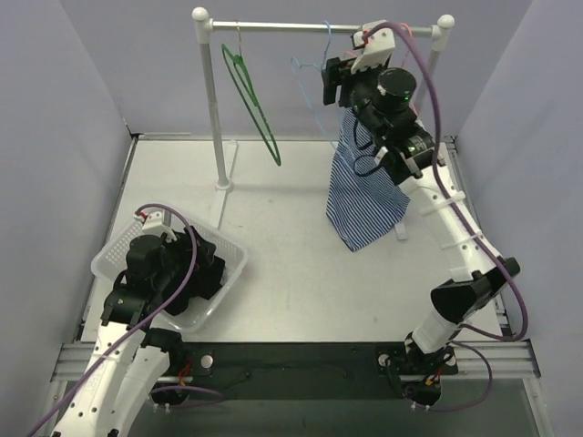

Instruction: Remove the tank top from the hanger

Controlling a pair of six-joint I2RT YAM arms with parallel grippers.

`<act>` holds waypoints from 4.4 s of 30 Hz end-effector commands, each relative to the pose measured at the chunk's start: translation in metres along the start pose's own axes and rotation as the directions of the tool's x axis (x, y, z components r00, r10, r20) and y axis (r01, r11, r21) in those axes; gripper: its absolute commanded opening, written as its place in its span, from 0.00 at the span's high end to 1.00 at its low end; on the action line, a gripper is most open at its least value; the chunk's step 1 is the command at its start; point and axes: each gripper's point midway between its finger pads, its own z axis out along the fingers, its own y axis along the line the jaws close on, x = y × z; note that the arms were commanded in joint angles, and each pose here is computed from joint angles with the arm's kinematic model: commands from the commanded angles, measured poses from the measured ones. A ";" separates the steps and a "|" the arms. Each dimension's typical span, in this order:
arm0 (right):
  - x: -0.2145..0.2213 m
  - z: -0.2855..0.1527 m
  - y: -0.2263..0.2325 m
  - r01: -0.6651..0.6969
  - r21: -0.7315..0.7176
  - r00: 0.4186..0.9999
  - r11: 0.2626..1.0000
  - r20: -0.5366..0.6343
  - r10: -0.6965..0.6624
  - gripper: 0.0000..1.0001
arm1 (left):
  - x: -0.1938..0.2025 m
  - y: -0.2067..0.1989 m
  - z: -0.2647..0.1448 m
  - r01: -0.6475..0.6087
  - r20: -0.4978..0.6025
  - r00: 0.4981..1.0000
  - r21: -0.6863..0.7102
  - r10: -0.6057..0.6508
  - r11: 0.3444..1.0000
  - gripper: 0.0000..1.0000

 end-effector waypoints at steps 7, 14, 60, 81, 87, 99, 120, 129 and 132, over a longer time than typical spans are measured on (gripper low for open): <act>-0.049 -0.067 -0.068 0.029 0.046 0.999 0.999 0.029 -0.030 0.41 | -0.016 -0.010 0.000 -0.017 0.062 0.998 0.045 0.015 0.999 0.03; -0.008 -0.065 -0.115 -0.031 0.092 0.992 0.995 -0.115 0.042 0.43 | -0.014 -0.011 0.001 -0.017 0.054 0.998 0.050 0.015 0.999 0.03; 0.005 -0.056 -0.149 -0.085 0.060 0.995 0.995 -0.041 0.088 1.00 | -0.008 -0.017 0.006 -0.027 0.023 0.999 0.092 0.025 0.995 0.03; 0.071 -0.132 -0.106 -0.203 0.073 0.954 0.976 -0.212 0.214 1.00 | -0.005 -0.035 0.002 -0.051 0.032 0.998 0.206 0.046 0.977 0.03; 0.108 -0.175 -0.089 -0.209 0.093 0.928 0.973 -0.294 0.227 1.00 | -0.004 -0.038 0.001 -0.053 0.023 0.999 0.225 0.050 0.973 0.03; 0.171 -0.269 -0.051 -0.279 0.052 0.865 0.959 -0.419 0.275 1.00 | -0.004 -0.060 -0.012 -0.097 0.031 0.995 0.351 0.091 0.931 0.03; 0.114 -0.354 0.071 -0.625 -0.516 0.765 0.586 -0.555 0.327 1.00 | -0.045 -0.149 -0.083 -0.126 0.183 0.983 0.758 -0.023 0.640 0.13; 0.095 -0.345 0.091 -0.679 -0.582 0.733 0.447 -0.564 0.379 1.00 | -0.063 -0.193 -0.100 -0.183 0.214 0.977 0.838 -0.002 0.515 0.18; 0.092 -0.342 0.096 -0.678 -0.588 0.735 0.441 -0.560 0.382 1.00 | -0.062 -0.213 -0.105 -0.202 0.221 0.975 0.855 0.017 0.478 0.18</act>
